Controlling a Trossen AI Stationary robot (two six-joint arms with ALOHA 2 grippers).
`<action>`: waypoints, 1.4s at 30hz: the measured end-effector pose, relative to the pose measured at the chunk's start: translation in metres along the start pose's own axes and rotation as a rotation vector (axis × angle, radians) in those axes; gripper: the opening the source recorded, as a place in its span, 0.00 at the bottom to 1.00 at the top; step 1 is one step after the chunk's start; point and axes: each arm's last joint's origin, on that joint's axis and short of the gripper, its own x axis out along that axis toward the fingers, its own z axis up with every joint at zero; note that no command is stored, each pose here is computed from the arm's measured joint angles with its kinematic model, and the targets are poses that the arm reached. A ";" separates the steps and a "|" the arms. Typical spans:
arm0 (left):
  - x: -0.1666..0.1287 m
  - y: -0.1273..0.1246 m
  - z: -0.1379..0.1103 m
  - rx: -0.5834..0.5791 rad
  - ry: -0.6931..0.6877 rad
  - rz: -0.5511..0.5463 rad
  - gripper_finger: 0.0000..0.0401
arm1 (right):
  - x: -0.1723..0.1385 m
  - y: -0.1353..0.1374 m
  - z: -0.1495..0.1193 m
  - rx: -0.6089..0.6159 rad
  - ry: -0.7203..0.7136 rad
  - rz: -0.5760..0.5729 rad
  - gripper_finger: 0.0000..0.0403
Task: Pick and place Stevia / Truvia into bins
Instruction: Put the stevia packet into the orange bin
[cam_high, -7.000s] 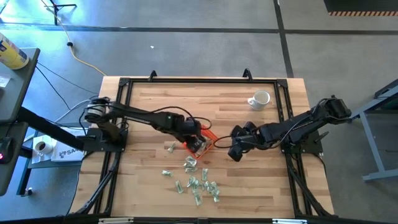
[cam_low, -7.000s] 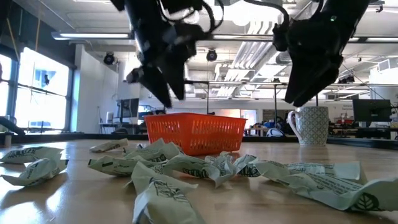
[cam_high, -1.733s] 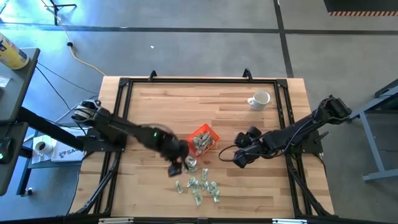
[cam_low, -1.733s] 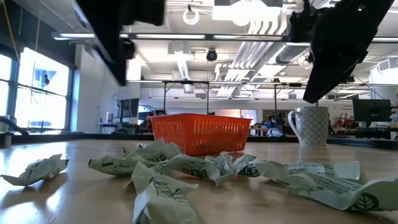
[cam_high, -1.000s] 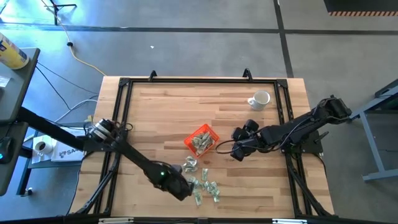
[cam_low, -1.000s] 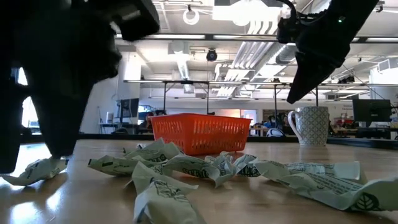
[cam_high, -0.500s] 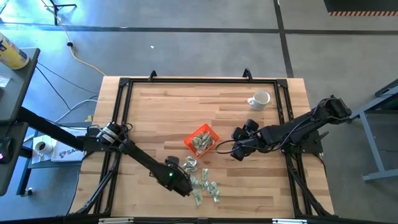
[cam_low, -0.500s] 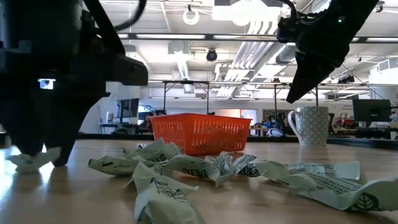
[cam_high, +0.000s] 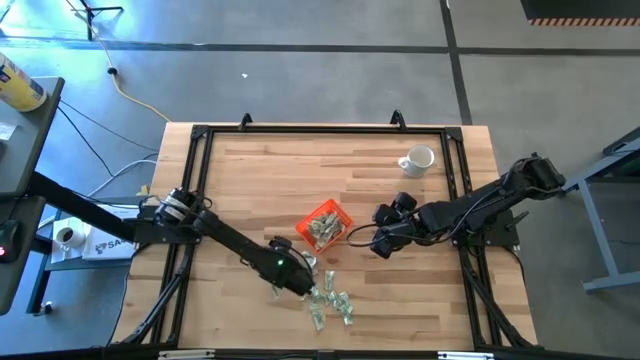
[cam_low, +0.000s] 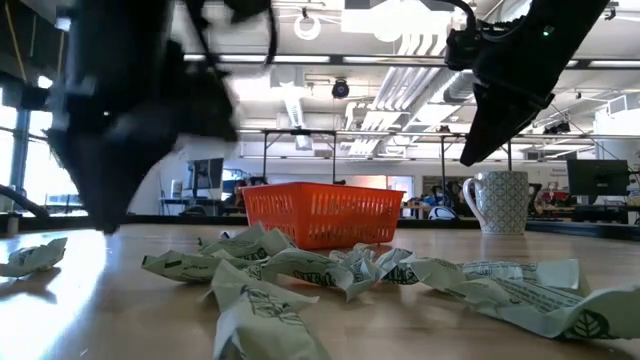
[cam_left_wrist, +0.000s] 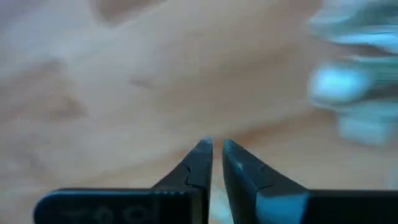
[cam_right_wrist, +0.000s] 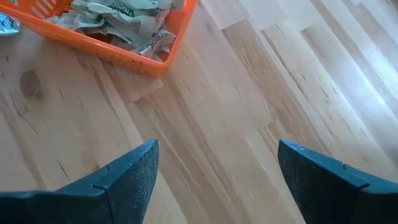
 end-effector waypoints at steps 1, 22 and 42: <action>-0.007 -0.002 -0.004 -0.035 0.006 -0.044 0.20 | 0.000 0.000 0.000 0.005 -0.001 0.000 0.79; 0.011 -0.012 -0.055 -0.381 0.070 -0.082 0.63 | 0.003 -0.003 0.006 -0.048 -0.043 -0.030 0.79; -0.006 -0.003 0.006 -0.088 -0.103 0.015 0.10 | -0.004 0.003 -0.001 -0.103 -0.048 -0.014 0.79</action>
